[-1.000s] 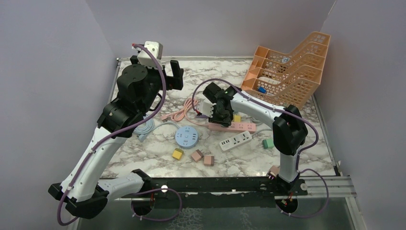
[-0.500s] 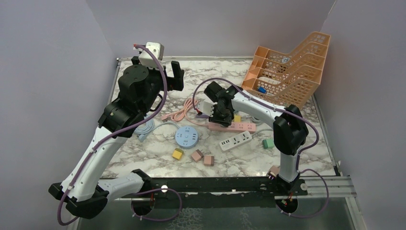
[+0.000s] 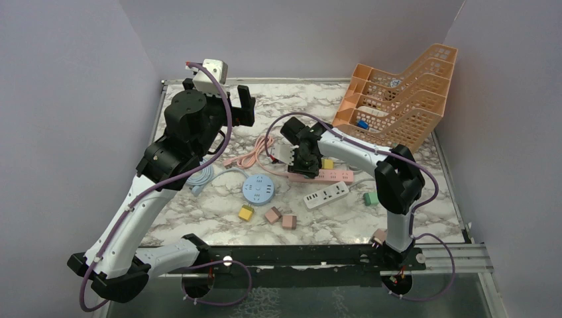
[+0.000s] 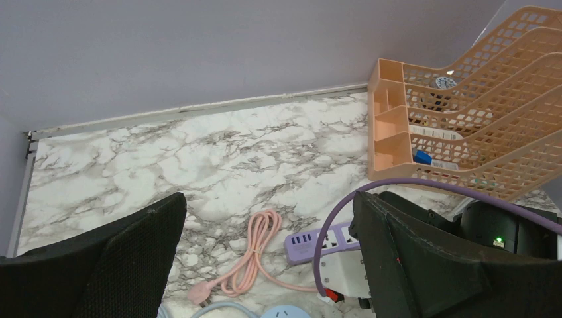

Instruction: Insert the plug

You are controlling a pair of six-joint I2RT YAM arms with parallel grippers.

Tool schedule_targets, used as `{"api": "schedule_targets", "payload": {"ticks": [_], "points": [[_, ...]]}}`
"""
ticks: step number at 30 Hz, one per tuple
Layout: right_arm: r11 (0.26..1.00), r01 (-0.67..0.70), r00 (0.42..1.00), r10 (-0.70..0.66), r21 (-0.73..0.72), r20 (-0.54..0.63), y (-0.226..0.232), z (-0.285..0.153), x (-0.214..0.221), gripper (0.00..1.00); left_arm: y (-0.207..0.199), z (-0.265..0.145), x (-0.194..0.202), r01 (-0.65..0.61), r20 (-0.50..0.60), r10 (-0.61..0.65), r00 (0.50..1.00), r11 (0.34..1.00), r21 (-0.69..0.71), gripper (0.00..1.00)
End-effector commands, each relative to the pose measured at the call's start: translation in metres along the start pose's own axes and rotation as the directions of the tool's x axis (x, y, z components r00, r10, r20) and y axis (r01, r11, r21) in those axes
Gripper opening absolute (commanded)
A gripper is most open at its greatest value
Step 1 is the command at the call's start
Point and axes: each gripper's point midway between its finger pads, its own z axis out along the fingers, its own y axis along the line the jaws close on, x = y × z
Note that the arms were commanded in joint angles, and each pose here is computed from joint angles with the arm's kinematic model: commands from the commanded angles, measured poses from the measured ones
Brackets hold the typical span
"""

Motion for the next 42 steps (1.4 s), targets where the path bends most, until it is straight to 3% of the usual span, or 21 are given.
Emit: {"api": "schedule_targets", "payload": {"ticks": [1, 7, 13, 15, 21, 23, 27, 28, 30, 33, 36, 42], "points": [[1.000, 0.001, 0.994, -0.002, -0.010, -0.105, 0.006, 0.041, 0.019, 0.01, -0.002, -0.004, -0.006, 0.002, 0.026, -0.003, 1.000, 1.000, 0.020, 0.99], [0.998, -0.031, 0.995, 0.026, -0.055, -0.093, 0.010, 0.061, 0.011, 0.01, -0.001, -0.004, -0.009, -0.008, 0.032, 0.007, 0.999, 1.000, 0.017, 0.99], [0.989, -0.034, 0.992, 0.016, -0.146, -0.124, 0.038, 0.088, 0.030, 0.01, 0.001, -0.006, -0.017, -0.014, 0.051, 0.014, 0.999, 1.000, 0.006, 0.99], [0.985, -0.041, 0.996, 0.028, -0.165, -0.082, 0.041, 0.088, 0.023, 0.01, 0.002, -0.007, -0.015, -0.014, 0.048, 0.014, 0.999, 1.000, 0.005, 0.99], [0.988, -0.147, 0.983, 0.150, -0.038, 0.108, 0.008, 0.048, -0.026, 0.02, -0.006, -0.004, -0.011, -0.017, 0.034, 0.015, 0.999, 0.999, 0.046, 0.99], [0.985, -0.174, 0.962, 0.173, -0.014, 0.210, 0.001, 0.023, -0.044, 0.12, -0.008, -0.002, -0.010, -0.014, 0.030, 0.012, 0.999, 0.999, 0.051, 0.99], [0.956, -0.295, 0.884, 0.270, 0.007, 0.381, -0.016, -0.041, -0.065, 0.36, -0.011, 0.003, -0.009, -0.014, 0.020, 0.013, 1.000, 0.998, 0.059, 0.99], [0.948, -0.318, 0.861, 0.286, 0.007, 0.421, -0.018, -0.059, -0.067, 0.52, -0.012, 0.005, -0.008, -0.016, 0.017, 0.015, 1.000, 0.998, 0.061, 0.99], [0.933, -0.360, 0.817, 0.306, 0.018, 0.489, -0.020, -0.086, -0.069, 0.71, -0.013, 0.009, -0.008, -0.019, 0.013, 0.019, 1.000, 0.998, 0.062, 0.99], [0.880, -0.467, 0.749, 0.338, 0.092, 0.570, -0.031, -0.114, -0.059, 0.78, -0.016, 0.013, -0.004, -0.027, 0.003, 0.027, 1.000, 0.997, 0.073, 0.99], [0.780, -0.613, 0.671, 0.427, 0.129, 0.606, -0.038, -0.126, -0.038, 0.81, -0.021, 0.016, 0.005, -0.024, -0.010, 0.025, 1.000, 0.995, 0.100, 0.99], [0.429, -0.895, 0.415, 0.706, 0.120, 0.574, -0.041, -0.107, 0.013, 0.80, -0.034, 0.022, 0.030, 0.053, -0.073, -0.043, 0.996, 0.987, 0.148, 0.99]]}}
